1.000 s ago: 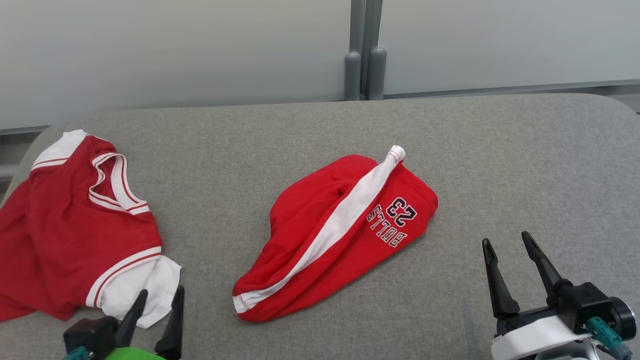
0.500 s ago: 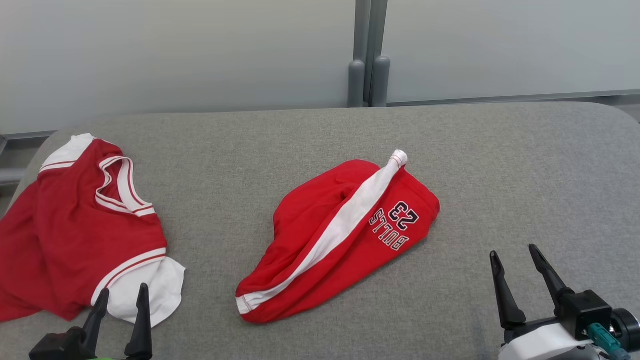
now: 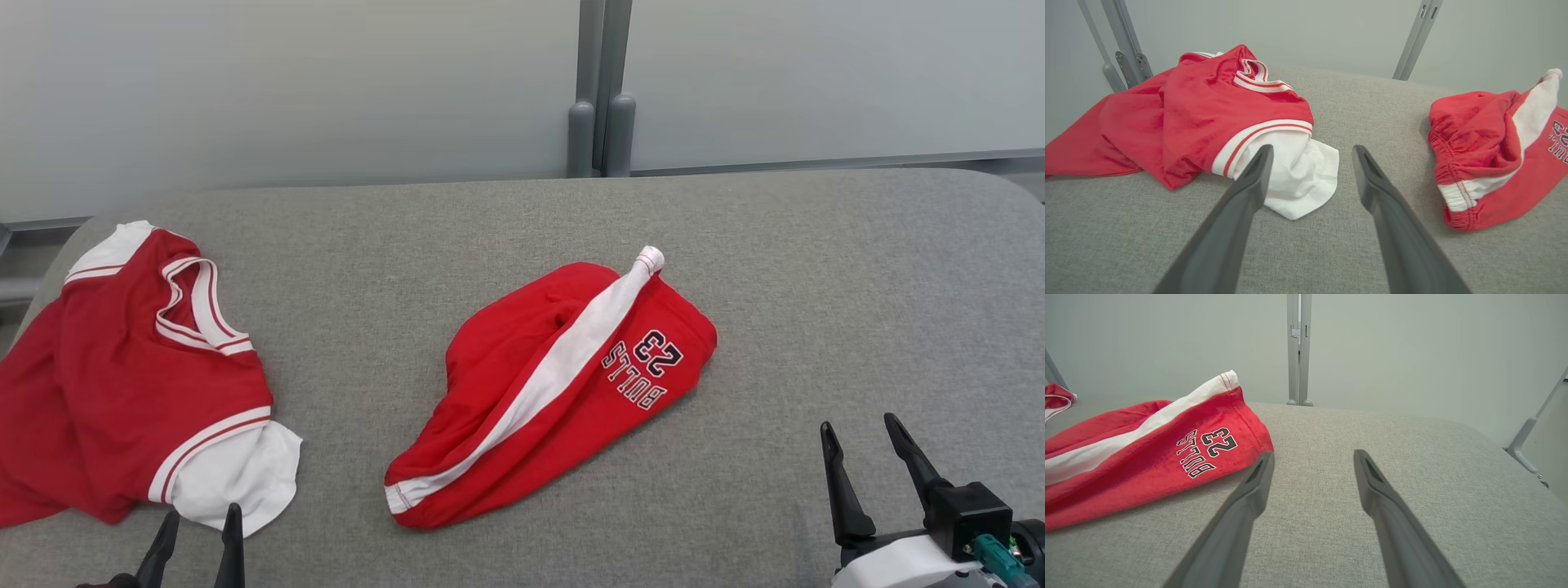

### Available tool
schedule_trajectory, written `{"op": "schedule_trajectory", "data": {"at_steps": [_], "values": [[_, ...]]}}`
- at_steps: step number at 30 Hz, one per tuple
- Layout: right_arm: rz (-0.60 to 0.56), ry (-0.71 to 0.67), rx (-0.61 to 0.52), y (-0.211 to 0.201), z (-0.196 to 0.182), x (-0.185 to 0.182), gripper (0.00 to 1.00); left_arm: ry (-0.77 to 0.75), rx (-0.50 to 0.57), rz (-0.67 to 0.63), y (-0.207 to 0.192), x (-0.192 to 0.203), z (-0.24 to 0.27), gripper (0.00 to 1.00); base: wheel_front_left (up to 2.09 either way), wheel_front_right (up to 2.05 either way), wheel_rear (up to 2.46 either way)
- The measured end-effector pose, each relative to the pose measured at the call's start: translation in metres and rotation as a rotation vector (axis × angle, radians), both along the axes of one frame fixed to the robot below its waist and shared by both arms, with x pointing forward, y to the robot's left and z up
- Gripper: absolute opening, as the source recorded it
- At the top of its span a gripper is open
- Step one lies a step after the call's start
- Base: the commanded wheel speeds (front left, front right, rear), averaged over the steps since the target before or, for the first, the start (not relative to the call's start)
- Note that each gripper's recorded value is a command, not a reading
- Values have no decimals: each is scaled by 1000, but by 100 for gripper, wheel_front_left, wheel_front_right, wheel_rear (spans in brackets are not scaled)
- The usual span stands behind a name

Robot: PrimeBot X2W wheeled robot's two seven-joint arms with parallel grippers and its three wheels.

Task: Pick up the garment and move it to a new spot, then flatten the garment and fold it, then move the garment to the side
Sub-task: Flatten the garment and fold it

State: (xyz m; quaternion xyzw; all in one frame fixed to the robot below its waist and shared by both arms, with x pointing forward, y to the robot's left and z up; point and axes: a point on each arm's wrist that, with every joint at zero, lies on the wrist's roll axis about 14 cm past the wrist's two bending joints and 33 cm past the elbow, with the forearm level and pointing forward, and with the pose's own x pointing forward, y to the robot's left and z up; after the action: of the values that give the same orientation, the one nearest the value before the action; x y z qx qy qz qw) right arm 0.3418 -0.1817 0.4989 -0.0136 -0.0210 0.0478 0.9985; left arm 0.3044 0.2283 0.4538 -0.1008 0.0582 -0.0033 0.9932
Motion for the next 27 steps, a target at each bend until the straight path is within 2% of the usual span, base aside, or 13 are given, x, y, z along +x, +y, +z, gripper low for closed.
{"op": "schedule_trajectory", "data": {"at_steps": [17, 27], "values": [[-18, 17, -1, -3, -6, -2, 100, -14, 0, -24, -11, 3, 2, 100, 0, 0, 0], [25, 4, 20, 12, -1, 6, 100, -46, -21, -47, -22, 7, 11, 100, 0, 0, 0]]}}
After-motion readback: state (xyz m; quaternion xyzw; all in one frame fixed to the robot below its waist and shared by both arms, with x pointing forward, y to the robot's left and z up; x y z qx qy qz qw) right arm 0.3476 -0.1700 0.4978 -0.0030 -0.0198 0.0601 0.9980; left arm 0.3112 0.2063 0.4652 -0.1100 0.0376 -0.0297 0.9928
